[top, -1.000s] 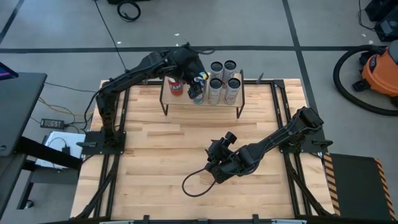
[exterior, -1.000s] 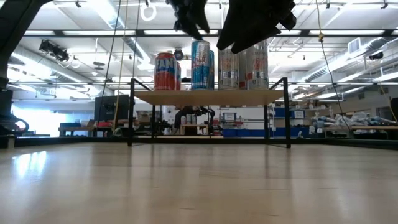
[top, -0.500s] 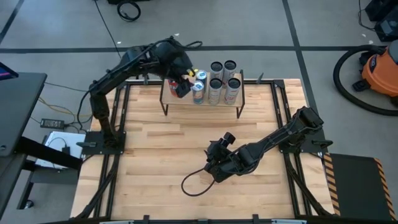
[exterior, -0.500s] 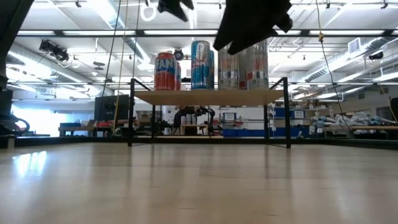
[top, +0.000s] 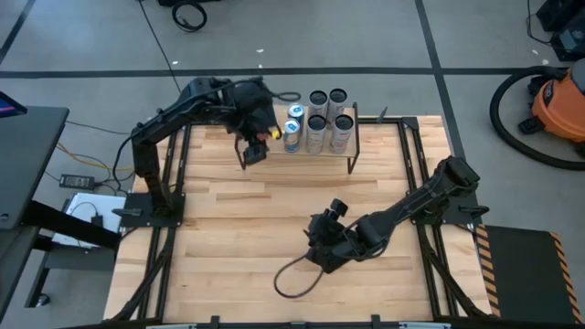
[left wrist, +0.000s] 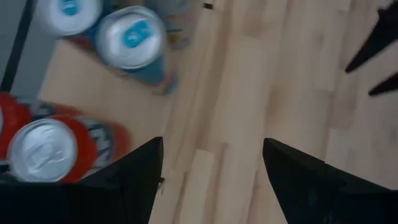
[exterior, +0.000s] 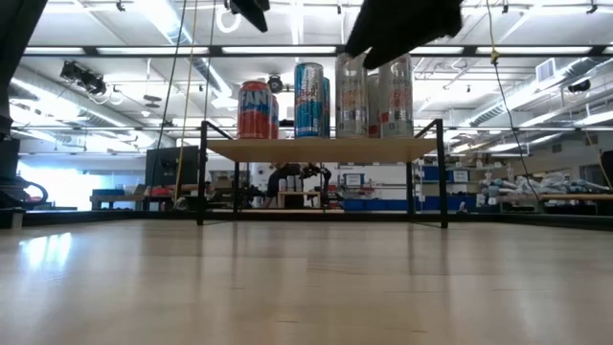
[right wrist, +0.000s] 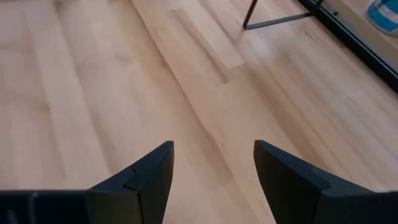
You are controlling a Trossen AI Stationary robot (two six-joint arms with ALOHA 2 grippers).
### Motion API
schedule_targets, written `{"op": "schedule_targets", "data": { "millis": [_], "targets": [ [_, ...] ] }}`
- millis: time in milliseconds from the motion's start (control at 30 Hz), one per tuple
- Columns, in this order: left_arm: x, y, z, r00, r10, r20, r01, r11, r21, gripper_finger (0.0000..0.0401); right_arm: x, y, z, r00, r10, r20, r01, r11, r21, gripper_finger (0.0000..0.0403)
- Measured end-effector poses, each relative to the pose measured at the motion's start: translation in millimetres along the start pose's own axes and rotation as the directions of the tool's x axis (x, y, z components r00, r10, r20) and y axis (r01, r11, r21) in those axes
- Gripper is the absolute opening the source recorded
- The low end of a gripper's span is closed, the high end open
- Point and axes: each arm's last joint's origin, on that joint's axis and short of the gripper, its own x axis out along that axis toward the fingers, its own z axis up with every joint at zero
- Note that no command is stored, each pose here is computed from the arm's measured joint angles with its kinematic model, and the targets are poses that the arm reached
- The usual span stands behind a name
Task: Place canned beverage on shelf
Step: Put the blue soda can on the shelf aligned with the other blue soda can
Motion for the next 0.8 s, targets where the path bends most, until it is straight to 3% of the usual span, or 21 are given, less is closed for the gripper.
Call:
{"op": "schedule_targets", "data": {
  "millis": [267, 533, 633, 800],
  "targets": [
    [4, -37, 8, 0.995, -0.084, 0.048, 0.078, 0.989, 0.125, 0.0277, -46, -18, -5, 0.999, -0.045, 0.023, 0.045, 0.999, 0.005, 0.0230],
    [4, -53, 6, 0.994, -0.102, 0.031, 0.094, 0.977, 0.191, 0.0277, -80, -37, -5, 0.996, -0.060, 0.073, 0.057, 0.997, 0.047, 0.0230],
    [15, -54, 8, 0.994, -0.102, 0.029, 0.094, 0.974, 0.205, 0.0277, -83, -39, -4, 0.995, -0.057, 0.081, 0.054, 0.997, 0.049, 0.0230],
    [46, -56, 1, 0.992, -0.092, -0.083, 0.110, 0.965, 0.238, 0.0277, -83, -42, -6, 0.995, -0.078, 0.069, 0.076, 0.997, 0.031, 0.0230]
  ]
}}
